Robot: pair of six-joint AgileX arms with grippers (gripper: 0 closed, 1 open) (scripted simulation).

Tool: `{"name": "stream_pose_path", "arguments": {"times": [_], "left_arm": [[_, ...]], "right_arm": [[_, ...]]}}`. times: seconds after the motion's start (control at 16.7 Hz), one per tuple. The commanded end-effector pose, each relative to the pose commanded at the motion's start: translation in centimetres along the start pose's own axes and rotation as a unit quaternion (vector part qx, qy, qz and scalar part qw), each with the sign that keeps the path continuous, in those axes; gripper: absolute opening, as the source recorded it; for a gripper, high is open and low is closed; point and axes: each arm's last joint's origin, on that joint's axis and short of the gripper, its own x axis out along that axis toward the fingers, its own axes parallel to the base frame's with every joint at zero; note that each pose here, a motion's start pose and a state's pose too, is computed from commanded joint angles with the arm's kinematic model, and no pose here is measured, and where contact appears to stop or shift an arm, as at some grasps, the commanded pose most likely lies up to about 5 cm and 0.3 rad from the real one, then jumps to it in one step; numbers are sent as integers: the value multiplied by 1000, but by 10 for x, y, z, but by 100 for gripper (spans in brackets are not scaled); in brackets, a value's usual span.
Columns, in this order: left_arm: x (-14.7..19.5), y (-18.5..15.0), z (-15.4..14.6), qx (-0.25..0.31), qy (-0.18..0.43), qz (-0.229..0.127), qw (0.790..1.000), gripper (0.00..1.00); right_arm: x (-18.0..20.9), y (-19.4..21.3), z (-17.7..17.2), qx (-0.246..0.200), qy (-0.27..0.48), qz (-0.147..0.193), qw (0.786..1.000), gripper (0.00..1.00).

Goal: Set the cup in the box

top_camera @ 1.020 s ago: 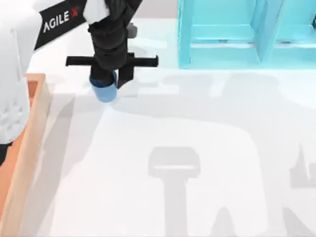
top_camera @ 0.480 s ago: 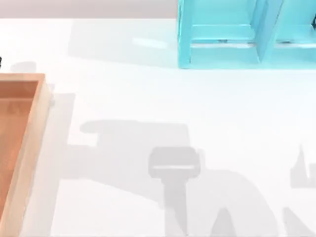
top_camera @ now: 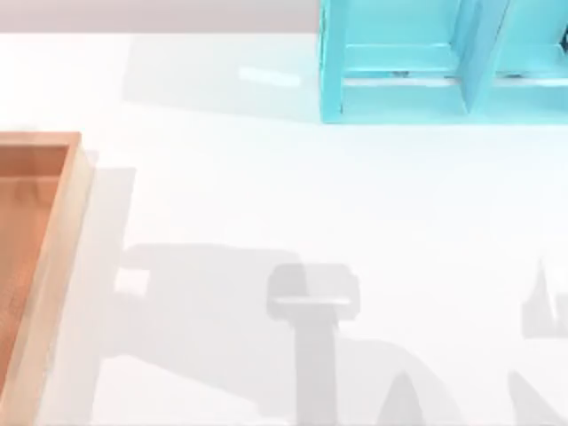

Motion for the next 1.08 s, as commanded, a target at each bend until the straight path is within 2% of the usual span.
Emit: {"name": "stream_pose_path", "arguments": {"times": [0.48, 0.78, 1.08], "left_arm": [[58, 9, -3, -3, -1, -2, 1000, 0], [63, 9, -4, -3, 0, -2, 1000, 0], [63, 9, -4, -3, 0, -2, 1000, 38]], "right_arm": [[0, 0, 0, 0, 0, 0, 1000, 100], [0, 0, 0, 0, 0, 0, 1000, 100], [0, 0, 0, 0, 0, 0, 1000, 100]]}}
